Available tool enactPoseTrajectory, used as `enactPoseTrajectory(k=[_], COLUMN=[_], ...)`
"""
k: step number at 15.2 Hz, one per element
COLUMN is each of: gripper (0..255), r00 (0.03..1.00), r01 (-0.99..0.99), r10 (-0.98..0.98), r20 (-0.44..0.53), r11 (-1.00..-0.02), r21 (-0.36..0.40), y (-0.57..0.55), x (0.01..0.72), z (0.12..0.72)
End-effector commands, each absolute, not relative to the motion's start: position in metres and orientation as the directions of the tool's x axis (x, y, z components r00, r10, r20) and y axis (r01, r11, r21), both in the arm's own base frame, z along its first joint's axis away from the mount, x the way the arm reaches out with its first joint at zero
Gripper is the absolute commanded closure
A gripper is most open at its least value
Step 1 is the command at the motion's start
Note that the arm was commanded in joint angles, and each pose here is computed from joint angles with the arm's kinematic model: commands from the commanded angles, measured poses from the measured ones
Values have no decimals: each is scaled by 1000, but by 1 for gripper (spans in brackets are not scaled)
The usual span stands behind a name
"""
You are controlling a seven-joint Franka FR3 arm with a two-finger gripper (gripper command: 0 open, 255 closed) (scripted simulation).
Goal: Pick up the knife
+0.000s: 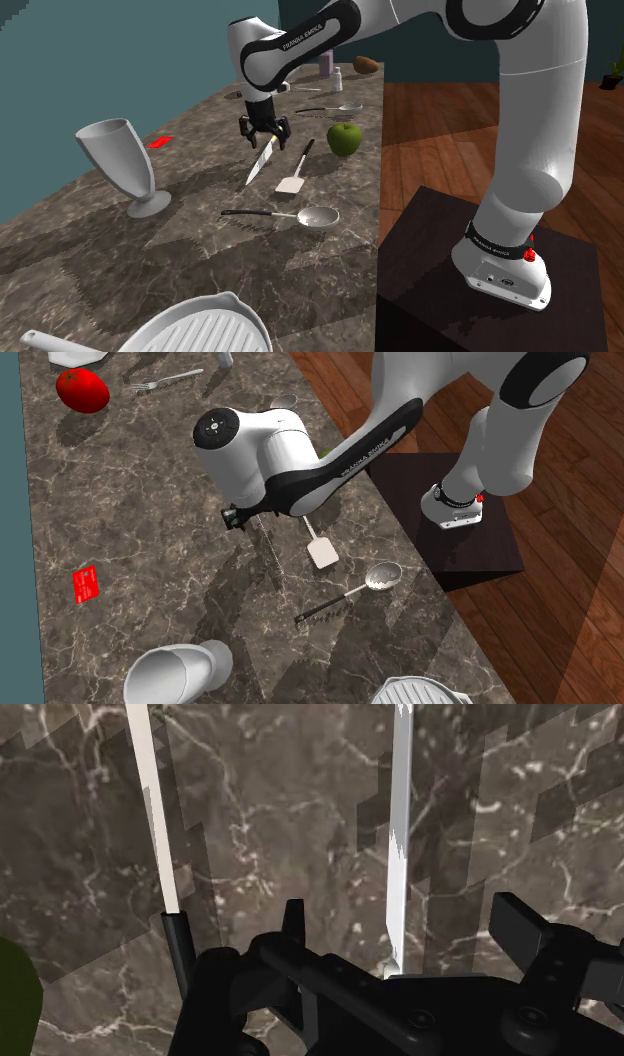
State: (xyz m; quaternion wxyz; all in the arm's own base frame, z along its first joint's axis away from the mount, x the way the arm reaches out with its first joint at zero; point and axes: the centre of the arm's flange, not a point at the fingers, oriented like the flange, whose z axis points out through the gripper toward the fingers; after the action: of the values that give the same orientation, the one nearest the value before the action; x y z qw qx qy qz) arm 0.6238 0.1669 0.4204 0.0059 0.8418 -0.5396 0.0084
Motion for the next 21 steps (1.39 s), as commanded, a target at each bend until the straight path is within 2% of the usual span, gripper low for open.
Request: enactPoseTrajectory(k=[1, 2, 3, 12, 21], gripper=[0, 0, 255, 255, 255], r00=[417, 417, 418, 417, 417], r01=[-909, -909, -909, -909, -909], r10=[-908, -908, -908, -908, -908], r20=[21, 21, 21, 21, 21], r11=[-418, -418, -418, -418, -418], r21=[0, 0, 0, 0, 0], y=[167, 167, 167, 167, 167], x=[624, 624, 624, 624, 624], z=[412, 412, 412, 412, 460])
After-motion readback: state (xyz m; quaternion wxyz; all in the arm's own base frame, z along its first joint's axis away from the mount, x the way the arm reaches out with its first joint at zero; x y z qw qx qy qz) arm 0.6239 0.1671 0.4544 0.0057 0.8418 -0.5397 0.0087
